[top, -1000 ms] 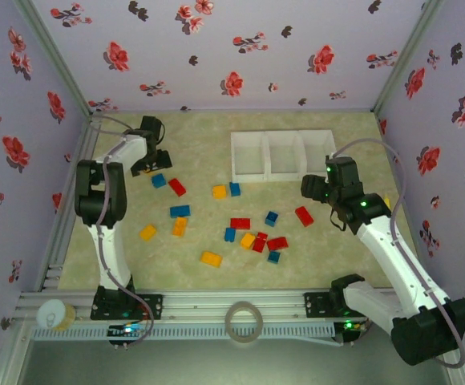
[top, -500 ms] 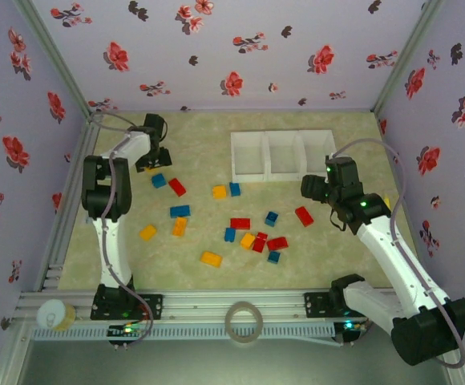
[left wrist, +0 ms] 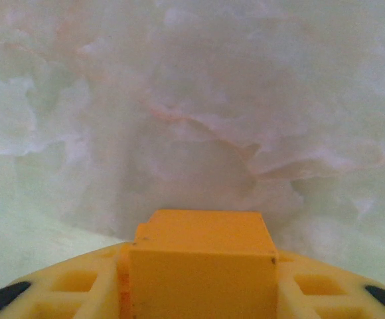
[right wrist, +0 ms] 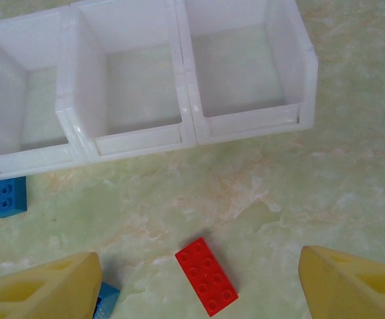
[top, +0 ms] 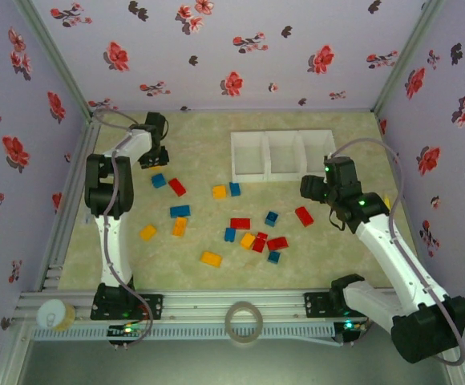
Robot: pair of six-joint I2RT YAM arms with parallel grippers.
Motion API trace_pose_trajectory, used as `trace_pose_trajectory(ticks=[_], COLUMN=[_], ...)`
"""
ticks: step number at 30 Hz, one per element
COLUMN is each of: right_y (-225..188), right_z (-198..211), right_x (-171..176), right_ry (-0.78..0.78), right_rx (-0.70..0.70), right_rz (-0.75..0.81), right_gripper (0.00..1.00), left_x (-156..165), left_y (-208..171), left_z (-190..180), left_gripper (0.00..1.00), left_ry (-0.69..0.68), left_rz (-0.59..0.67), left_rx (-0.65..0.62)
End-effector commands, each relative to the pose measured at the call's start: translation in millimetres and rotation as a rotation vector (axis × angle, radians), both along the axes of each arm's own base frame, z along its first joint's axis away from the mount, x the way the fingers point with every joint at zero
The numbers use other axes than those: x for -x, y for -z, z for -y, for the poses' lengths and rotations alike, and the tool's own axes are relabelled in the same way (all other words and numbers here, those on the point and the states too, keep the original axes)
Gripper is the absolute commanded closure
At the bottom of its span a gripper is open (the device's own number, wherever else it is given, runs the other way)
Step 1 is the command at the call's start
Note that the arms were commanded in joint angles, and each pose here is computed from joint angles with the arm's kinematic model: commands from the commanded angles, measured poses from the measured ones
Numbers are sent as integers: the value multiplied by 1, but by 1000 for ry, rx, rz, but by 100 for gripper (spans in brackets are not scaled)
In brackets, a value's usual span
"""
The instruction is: Sort the legos into containers by color
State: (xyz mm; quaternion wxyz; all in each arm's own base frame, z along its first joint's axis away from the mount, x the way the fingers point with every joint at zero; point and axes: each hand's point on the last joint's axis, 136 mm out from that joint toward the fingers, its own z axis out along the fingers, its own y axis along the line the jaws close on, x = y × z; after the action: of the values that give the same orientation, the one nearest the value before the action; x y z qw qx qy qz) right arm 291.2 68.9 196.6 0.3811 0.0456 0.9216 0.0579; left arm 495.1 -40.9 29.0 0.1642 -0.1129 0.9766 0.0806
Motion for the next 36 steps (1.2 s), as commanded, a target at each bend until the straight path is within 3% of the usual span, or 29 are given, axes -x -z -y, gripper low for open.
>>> trace_pose_trajectory(ticks=[1, 11, 22, 31, 36], right_y=[0, 6, 15, 23, 26], right_z=[-1, 8, 8, 6, 7], right_x=[0, 1, 2, 6, 9], right_ry=[12, 62, 68, 55, 55], right_rx=[-3, 14, 16, 14, 18], right_rz=[-5, -12, -41, -70, -77], right_gripper=[22, 24, 24, 27, 28], left_x=[4, 16, 34, 18, 12], left_y=[-13, -78, -134, -131, -118], left_z=[1, 55, 199, 299, 325], left_gripper=[67, 71, 72, 73, 74], left_ry=[18, 129, 372, 578, 608], left_rz=[1, 112, 231, 243, 252], left_rx=[-31, -44, 89, 198, 248])
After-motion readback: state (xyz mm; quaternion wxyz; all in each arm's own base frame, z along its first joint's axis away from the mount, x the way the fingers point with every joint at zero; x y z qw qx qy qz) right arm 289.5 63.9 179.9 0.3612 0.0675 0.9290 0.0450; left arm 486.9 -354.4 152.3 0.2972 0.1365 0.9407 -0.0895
